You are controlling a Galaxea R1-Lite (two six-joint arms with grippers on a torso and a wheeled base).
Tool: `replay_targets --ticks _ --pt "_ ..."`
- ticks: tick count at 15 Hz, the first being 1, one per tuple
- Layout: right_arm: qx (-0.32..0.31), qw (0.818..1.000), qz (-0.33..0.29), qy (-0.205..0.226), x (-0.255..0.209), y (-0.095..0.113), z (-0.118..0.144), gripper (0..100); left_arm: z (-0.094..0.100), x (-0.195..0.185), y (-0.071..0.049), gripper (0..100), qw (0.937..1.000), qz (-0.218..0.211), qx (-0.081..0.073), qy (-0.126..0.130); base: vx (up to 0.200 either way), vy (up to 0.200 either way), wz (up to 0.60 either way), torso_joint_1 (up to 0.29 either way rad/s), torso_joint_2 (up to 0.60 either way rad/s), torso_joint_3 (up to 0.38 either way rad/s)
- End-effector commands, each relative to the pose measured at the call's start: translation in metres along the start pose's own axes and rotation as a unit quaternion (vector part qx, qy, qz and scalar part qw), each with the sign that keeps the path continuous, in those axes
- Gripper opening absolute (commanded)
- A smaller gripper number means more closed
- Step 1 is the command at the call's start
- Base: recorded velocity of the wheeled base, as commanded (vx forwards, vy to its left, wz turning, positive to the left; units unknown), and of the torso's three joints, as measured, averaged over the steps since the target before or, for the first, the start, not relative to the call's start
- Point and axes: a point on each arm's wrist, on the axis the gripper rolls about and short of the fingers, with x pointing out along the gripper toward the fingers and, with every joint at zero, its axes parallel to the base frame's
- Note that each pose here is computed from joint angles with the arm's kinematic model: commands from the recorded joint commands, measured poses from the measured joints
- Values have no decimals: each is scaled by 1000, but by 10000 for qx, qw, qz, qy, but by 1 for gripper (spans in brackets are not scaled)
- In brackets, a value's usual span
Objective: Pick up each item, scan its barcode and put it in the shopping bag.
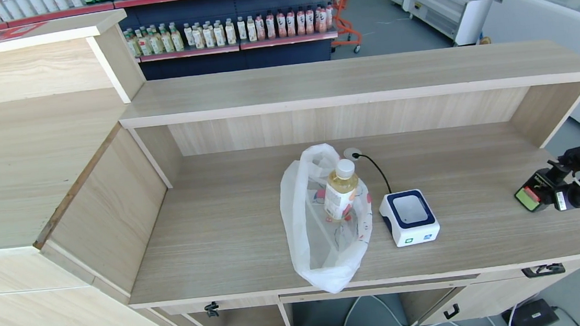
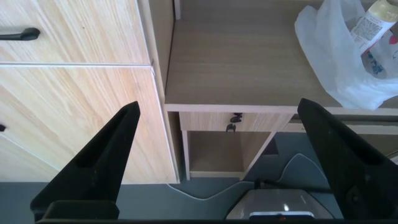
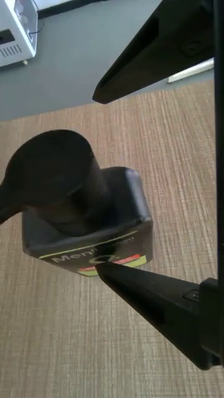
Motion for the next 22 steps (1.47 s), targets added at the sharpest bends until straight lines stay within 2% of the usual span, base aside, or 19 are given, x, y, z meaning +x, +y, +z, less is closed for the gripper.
replay_targets --ticks 1,4,10,11,19,22 --pt "32 9999 113 52 3 8 -4 100 0 0 0 100 10000 0 -1 -6 0 0 0 0 0 0" --pt "286 9991 316 -20 8 20 -1 100 0 0 0 100 10000 0 -1 1 0 0 0 0 0 0" --pt "196 9986 455 -205 19 34 8 100 0 0 0 100 10000 0 -1 1 0 0 0 0 0 0" --pt "169 9986 455 -222 21 35 8 0 0 0 0 100 10000 -8 -1 2 0 0 0 0 0 0" --pt "-90 9985 414 -334 23 37 10 0 0 0 0 100 10000 0 -1 1 0 0 0 0 0 0" --pt "-588 9953 189 -740 5 25 38 0 0 0 0 100 10000 -8 -1 2 0 0 0 0 0 0"
